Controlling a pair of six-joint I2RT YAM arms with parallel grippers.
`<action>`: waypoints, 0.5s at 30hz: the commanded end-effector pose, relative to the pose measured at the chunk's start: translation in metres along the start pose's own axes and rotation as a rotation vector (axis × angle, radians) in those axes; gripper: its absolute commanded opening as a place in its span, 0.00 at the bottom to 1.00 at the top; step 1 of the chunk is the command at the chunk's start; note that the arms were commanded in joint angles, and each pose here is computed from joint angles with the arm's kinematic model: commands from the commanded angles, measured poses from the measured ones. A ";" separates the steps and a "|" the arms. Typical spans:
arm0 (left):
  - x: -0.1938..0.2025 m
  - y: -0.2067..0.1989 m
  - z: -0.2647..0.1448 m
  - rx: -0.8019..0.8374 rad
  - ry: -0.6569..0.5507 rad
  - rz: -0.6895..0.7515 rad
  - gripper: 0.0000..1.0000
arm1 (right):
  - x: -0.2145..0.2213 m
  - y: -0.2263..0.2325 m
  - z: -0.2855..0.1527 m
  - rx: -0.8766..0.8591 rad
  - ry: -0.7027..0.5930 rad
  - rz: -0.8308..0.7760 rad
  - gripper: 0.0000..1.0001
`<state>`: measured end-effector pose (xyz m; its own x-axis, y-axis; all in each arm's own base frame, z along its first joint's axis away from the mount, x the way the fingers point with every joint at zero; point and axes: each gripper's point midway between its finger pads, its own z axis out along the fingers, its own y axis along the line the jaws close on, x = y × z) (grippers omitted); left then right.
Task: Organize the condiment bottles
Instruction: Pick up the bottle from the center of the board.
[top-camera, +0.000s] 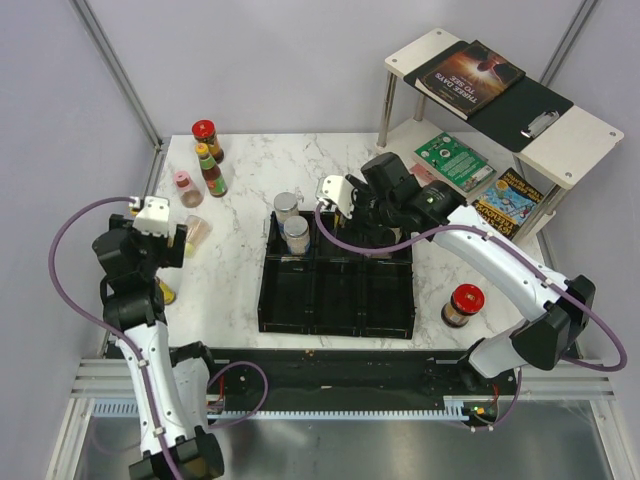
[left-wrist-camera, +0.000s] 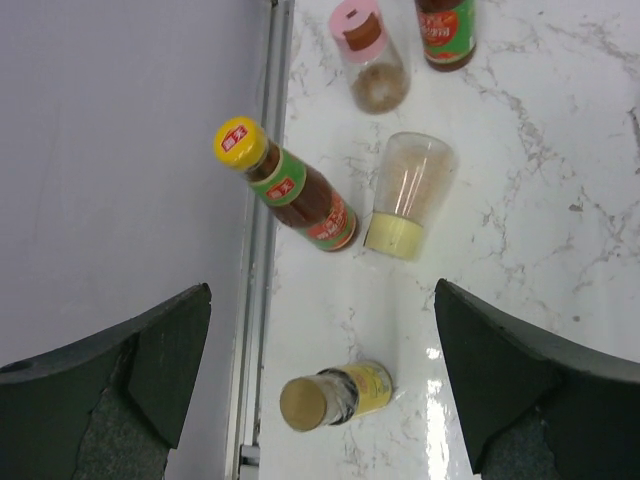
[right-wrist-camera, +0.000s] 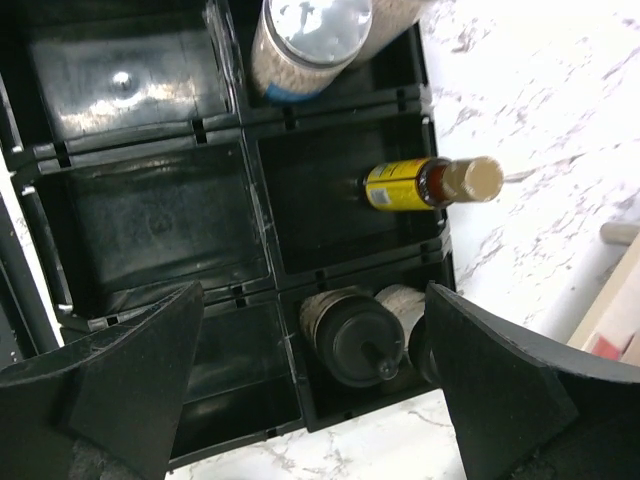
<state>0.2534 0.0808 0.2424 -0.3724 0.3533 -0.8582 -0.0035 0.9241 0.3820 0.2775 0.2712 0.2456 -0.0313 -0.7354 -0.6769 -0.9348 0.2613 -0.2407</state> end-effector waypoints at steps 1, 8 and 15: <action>0.010 0.010 -0.012 0.027 0.026 -0.049 0.99 | 0.000 -0.002 -0.014 0.017 -0.028 0.011 0.98; 0.034 0.004 -0.018 0.143 0.028 -0.139 0.99 | 0.008 -0.001 -0.022 0.029 -0.013 0.024 0.98; 0.070 -0.001 -0.015 0.176 0.073 -0.192 0.99 | 0.010 0.000 -0.021 0.025 -0.009 0.037 0.98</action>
<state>0.2153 0.1150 0.2011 -0.4607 0.1492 -0.8749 -0.0146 0.9844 0.1756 0.2735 0.2533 0.2487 -0.0544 -0.7318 -0.6794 -0.9258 0.2918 -0.2401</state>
